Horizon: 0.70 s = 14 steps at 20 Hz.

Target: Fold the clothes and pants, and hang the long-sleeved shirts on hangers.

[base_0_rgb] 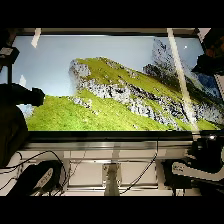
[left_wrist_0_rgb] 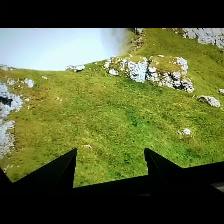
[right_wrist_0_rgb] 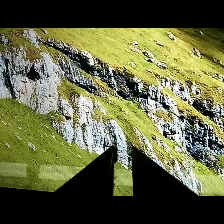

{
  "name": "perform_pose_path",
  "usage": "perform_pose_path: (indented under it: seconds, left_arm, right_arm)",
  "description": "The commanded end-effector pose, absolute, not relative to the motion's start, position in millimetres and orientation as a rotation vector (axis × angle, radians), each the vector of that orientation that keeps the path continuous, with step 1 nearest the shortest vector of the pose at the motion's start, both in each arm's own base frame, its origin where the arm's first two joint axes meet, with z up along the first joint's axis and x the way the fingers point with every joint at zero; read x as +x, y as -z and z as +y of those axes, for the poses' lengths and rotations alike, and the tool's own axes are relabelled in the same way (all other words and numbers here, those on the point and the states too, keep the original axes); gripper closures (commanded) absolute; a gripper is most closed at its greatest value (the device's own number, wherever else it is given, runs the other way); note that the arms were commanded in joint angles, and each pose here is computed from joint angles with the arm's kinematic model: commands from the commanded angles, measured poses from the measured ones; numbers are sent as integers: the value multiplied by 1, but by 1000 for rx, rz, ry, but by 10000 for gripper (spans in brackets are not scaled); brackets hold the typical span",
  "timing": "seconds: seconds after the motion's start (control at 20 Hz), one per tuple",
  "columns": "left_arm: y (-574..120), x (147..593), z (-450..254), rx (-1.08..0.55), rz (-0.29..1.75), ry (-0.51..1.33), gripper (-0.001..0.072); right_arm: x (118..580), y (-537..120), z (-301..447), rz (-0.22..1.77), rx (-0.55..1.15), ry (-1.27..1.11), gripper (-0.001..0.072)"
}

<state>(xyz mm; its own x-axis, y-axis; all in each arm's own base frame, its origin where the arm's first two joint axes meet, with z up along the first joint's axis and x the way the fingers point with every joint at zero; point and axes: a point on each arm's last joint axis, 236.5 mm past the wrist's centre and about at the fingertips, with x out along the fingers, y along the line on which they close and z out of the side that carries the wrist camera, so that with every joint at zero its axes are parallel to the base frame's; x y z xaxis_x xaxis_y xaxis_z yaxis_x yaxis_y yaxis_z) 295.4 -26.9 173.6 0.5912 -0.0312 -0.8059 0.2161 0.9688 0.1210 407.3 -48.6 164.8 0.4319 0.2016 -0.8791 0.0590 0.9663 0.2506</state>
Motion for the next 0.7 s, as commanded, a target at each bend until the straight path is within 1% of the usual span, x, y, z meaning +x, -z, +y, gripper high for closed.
perform_pose_path:
  seconds: [0.0,0.1,0.2,0.3,0.45,0.55,0.65]
  left_arm:
    - [-170,290,-26,216,956,146,229]
    - [-168,287,-26,217,971,146,229]
    - [-152,276,-10,258,1051,99,228]
    - [-121,264,26,364,1158,-18,228]
    - [-65,240,79,572,1324,-163,226]
    - [-31,228,98,691,1386,-186,226]
    - [-6,231,103,768,1367,-159,225]
  right_arm:
    - [407,-165,-48,1124,260,-91,578]
    - [407,-165,-48,1124,260,-91,578]
    - [407,-165,-48,1124,260,-91,577]
    - [407,-165,-48,1124,260,-91,578]
    - [407,-165,-48,1124,260,-91,578]
    - [407,-165,-48,1124,260,-91,578]
    - [407,-165,-48,1124,260,-91,578]
